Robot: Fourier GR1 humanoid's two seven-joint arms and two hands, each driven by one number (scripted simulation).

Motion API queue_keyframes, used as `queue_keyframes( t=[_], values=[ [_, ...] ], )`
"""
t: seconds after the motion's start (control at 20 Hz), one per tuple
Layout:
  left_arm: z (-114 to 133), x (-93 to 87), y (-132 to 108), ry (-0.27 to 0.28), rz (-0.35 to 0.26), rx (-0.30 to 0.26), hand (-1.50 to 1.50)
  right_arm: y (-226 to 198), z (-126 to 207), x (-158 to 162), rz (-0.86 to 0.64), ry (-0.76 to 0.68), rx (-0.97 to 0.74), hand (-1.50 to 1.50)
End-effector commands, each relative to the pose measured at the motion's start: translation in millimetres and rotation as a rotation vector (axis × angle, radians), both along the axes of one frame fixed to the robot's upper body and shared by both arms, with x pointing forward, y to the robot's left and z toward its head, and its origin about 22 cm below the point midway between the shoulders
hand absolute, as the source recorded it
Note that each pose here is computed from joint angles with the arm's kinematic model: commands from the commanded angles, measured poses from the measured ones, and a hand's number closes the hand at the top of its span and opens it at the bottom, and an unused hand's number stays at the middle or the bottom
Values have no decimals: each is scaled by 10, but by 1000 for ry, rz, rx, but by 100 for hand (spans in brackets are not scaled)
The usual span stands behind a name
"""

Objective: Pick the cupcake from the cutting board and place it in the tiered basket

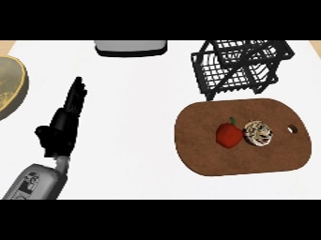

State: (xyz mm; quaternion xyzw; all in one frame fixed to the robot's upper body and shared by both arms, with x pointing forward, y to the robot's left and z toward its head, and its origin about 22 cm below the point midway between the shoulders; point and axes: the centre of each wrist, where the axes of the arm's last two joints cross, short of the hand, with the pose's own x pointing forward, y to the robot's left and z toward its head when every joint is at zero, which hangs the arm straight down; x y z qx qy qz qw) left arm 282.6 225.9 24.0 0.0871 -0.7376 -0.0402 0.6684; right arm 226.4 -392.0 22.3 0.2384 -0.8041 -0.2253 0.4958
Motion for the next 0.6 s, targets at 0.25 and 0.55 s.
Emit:
queue_keyframes(
  t=[0.25, 0.55],
  values=[
    [40, -117, -53, 13, 6, 2, 0, -1195, 529, -765, 13, 3, -506, -150],
    [15, -126, -48, 11, 21, 4, 0, -1142, 1579, -659, 14, 48, -1111, -150]
  ],
)
